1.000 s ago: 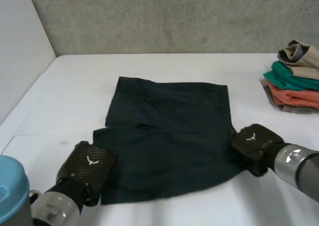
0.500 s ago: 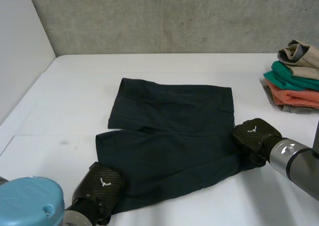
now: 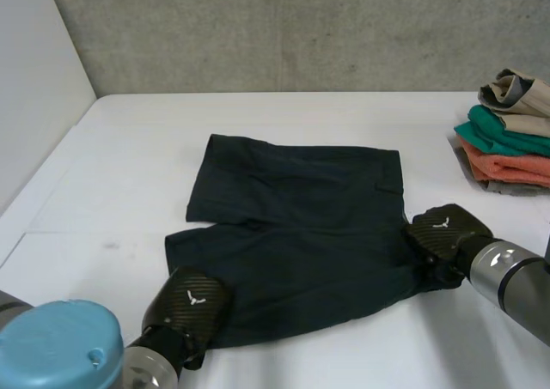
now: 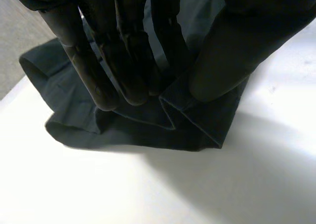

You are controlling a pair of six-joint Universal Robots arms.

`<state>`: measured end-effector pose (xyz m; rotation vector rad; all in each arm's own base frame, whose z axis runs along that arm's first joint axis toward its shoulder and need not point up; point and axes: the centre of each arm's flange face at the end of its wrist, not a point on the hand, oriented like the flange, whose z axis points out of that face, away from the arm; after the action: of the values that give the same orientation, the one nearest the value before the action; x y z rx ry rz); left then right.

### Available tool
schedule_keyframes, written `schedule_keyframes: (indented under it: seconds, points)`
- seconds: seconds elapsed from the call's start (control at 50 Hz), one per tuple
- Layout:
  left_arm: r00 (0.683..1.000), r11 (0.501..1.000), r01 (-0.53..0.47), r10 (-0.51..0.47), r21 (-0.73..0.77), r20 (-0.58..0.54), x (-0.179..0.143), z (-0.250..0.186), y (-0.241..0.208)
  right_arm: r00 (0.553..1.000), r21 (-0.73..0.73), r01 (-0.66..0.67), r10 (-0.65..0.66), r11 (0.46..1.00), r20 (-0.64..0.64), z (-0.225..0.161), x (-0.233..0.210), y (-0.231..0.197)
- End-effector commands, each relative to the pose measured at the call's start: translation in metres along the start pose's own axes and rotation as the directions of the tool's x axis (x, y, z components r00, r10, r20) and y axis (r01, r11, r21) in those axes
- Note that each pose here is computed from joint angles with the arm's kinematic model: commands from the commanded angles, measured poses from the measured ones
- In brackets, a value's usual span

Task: Fold the laundry.

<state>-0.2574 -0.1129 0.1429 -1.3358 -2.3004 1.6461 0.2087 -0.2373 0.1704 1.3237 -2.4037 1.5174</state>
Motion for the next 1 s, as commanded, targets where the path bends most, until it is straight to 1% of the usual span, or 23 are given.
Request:
schedule_keyframes:
  seconds: [0.02, 0.08, 0.1, 0.16, 0.2, 0.3, 0.34, 0.36, 0.4, 0.42, 0.46, 0.48, 0.54, 0.56, 0.62, 0.64, 0.66, 0.7, 0.72, 0.78, 0.88, 0.94, 1.0]
  points:
    - [0.998, 0.995, -0.03, 0.024, -0.097, -0.057, -0.007, -0.036, -0.006, 0.998, -0.06, 0.053, -0.052, 0.997, 0.019, -0.026, 0.0, -0.005]
    - [0.993, 0.985, -0.061, 0.043, -0.159, -0.109, -0.005, -0.052, -0.006, 0.991, -0.097, 0.121, -0.115, 0.988, 0.065, -0.042, -0.004, -0.007]
    - [0.987, 0.976, -0.084, 0.054, -0.199, -0.149, -0.003, -0.065, -0.005, 0.982, -0.126, 0.171, -0.158, 0.977, 0.106, -0.051, -0.008, -0.006]
    - [0.975, 0.961, -0.126, 0.075, -0.244, -0.209, 0.001, -0.08, -0.004, 0.965, -0.166, 0.232, -0.205, 0.958, 0.167, -0.062, -0.013, -0.003]
    - [0.974, 0.961, -0.132, 0.079, -0.244, -0.214, 0.0, -0.081, -0.009, 0.949, -0.175, 0.275, -0.238, 0.945, 0.207, -0.066, -0.015, -0.002]
    - [0.988, 0.988, -0.086, 0.068, -0.126, -0.141, -0.005, -0.058, -0.031, 0.949, -0.116, 0.286, -0.266, 0.951, 0.167, -0.057, -0.013, -0.01]
    - [0.993, 0.996, -0.064, 0.057, -0.069, -0.102, -0.006, -0.039, -0.041, 0.956, -0.1, 0.274, -0.26, 0.956, 0.137, -0.04, -0.01, -0.009]
    - [0.997, 0.998, -0.048, 0.045, -0.046, -0.066, -0.01, -0.021, -0.046, 0.958, -0.094, 0.27, -0.257, 0.958, 0.129, -0.035, -0.009, -0.01]
    - [0.999, 0.999, -0.037, 0.036, -0.031, -0.02, -0.019, 0.0, -0.05, 0.966, -0.074, 0.244, -0.236, 0.967, 0.105, -0.014, -0.005, -0.012]
    - [0.999, 0.999, -0.033, 0.034, -0.026, 0.034, -0.031, 0.021, -0.051, 0.972, -0.057, 0.225, -0.22, 0.973, 0.083, -0.004, -0.002, -0.015]
    - [0.995, 0.999, -0.042, 0.043, -0.019, 0.089, -0.044, 0.041, -0.053, 0.977, -0.033, 0.208, -0.206, 0.978, 0.051, 0.005, 0.004, -0.019]
    - [0.989, 0.998, -0.057, 0.056, 0.005, 0.139, -0.055, 0.06, -0.058, 0.98, -0.009, 0.196, -0.195, 0.981, 0.02, 0.012, 0.009, -0.023]
    - [0.975, 0.994, -0.093, 0.079, 0.061, 0.206, -0.064, 0.086, -0.069, 0.981, 0.049, 0.19, -0.188, 0.981, -0.042, 0.023, 0.017, -0.033]
    - [0.963, 0.988, -0.117, 0.088, 0.103, 0.256, -0.07, 0.102, -0.077, 0.979, 0.093, 0.191, -0.184, 0.977, -0.085, 0.033, 0.022, -0.039]
    - [0.938, 0.974, -0.157, 0.096, 0.161, 0.334, -0.079, 0.126, -0.089, 0.974, 0.163, 0.201, -0.179, 0.966, -0.142, 0.05, 0.026, -0.047]
    - [0.919, 0.962, -0.182, 0.094, 0.202, 0.383, -0.084, 0.142, -0.097, 0.965, 0.208, 0.22, -0.181, 0.953, -0.19, 0.062, 0.029, -0.054]
    - [0.909, 0.955, -0.194, 0.09, 0.223, 0.407, -0.088, 0.15, -0.101, 0.962, 0.224, 0.226, -0.181, 0.948, -0.207, 0.067, 0.03, -0.056]
    - [0.889, 0.945, -0.218, 0.088, 0.245, 0.449, -0.093, 0.166, -0.104, 0.947, 0.276, 0.251, -0.176, 0.928, -0.268, 0.084, 0.034, -0.063]
    - [0.867, 0.936, -0.237, 0.083, 0.26, 0.491, -0.102, 0.181, -0.107, 0.94, 0.292, 0.261, -0.174, 0.92, -0.293, 0.091, 0.037, -0.064]
    - [0.831, 0.922, -0.277, 0.089, 0.27, 0.548, -0.117, 0.204, -0.109, 0.913, 0.338, 0.298, -0.163, 0.893, -0.374, 0.116, 0.045, -0.069]
    - [0.819, 0.914, -0.289, 0.082, 0.285, 0.568, -0.116, 0.236, -0.103, 0.894, 0.392, 0.333, -0.154, 0.858, -0.421, 0.154, 0.042, -0.067]
    - [0.812, 0.909, -0.294, 0.074, 0.297, 0.579, -0.115, 0.253, -0.102, 0.884, 0.4, 0.341, -0.145, 0.851, -0.445, 0.178, 0.041, -0.059]
    - [0.809, 0.908, -0.292, 0.066, 0.302, 0.584, -0.115, 0.261, -0.099, 0.879, 0.396, 0.342, -0.141, 0.852, -0.455, 0.188, 0.04, -0.055]
